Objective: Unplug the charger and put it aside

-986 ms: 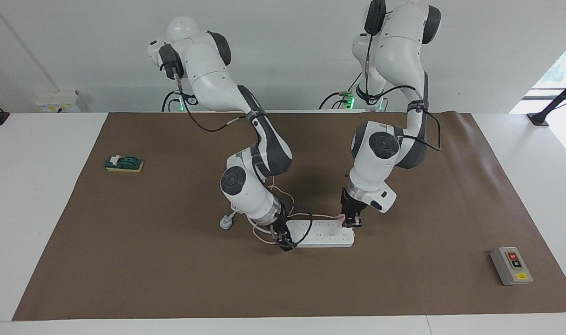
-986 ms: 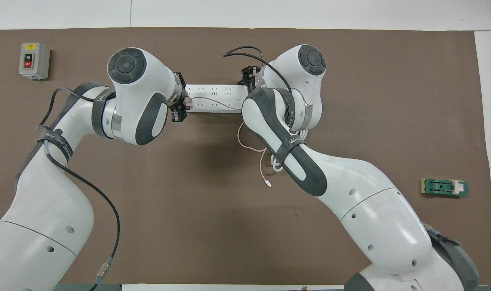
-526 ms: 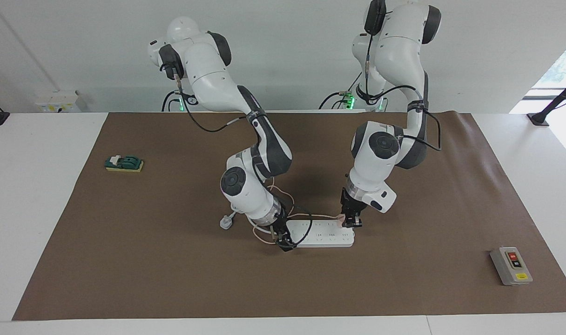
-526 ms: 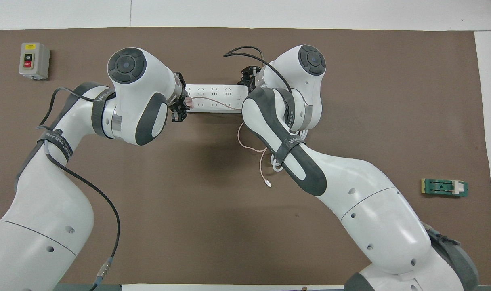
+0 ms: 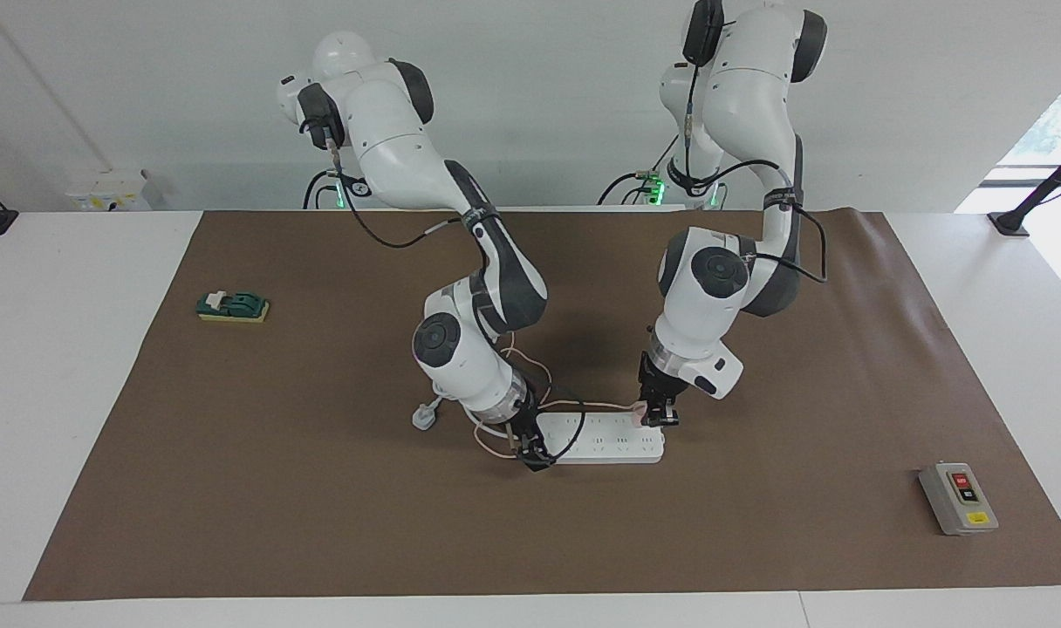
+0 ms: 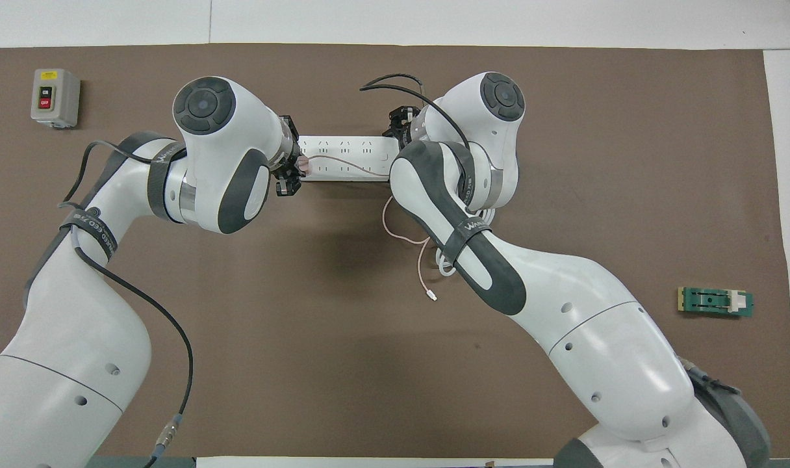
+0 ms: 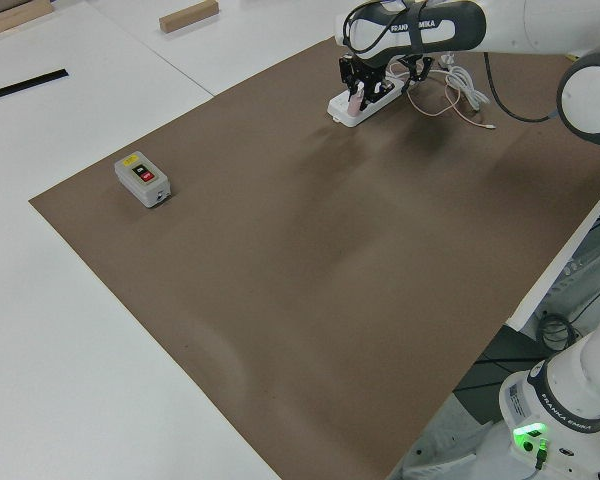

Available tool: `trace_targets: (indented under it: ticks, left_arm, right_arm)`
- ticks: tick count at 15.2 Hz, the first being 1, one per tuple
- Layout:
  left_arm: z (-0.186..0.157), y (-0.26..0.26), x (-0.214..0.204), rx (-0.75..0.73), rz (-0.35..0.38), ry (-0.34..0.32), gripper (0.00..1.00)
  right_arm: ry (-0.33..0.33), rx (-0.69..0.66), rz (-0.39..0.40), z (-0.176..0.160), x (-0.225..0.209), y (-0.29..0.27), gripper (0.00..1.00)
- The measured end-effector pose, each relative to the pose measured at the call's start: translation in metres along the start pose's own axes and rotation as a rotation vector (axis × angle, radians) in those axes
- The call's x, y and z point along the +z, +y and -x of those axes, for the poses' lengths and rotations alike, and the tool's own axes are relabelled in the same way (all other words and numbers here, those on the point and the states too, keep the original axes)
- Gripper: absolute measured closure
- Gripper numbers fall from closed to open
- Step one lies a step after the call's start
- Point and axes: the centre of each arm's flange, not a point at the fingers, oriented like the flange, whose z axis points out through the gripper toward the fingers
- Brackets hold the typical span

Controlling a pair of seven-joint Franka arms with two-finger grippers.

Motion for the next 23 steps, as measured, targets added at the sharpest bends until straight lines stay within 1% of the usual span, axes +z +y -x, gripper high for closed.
trace_targets:
  ticks: [8,11,13,14,17,19,21,23]
  left_arm:
    - [-0.001,0.003,-0.003,0.033,-0.022,0.019,0.98]
    - [-0.006,0.005,-0.006,0.052,-0.039,0.017,0.98]
    - [-0.016,0.011,-0.015,0.063,-0.061,0.01,0.98]
    - [-0.023,0.014,-0.022,0.065,-0.07,0.006,0.98]
    - [-0.079,0.024,-0.079,0.069,-0.08,0.017,0.98]
    - [-0.107,0.022,-0.109,0.088,-0.092,0.016,0.98]
    - [-0.118,0.018,-0.12,0.122,-0.112,0.014,0.98]
    - [-0.134,0.013,-0.124,0.196,-0.16,0.012,0.98]
  right_arm:
    - [0.0,0.0,0.001,0.0,0.0,0.0,0.06]
    - [0.0,0.0,0.001,0.0,0.001,0.0,0.06]
    - [0.0,0.001,0.001,0.0,0.001,0.0,0.06]
    - [0.0,0.001,0.001,0.0,0.001,0.0,0.06]
    - [0.0,0.001,0.001,0.0,0.001,0.0,0.06]
    - [0.0,0.001,0.001,0.0,0.001,0.0,0.06]
    - [0.0,0.001,0.001,0.0,0.001,0.0,0.06]
    - [0.0,0.001,0.001,0.0,0.001,0.0,0.06]
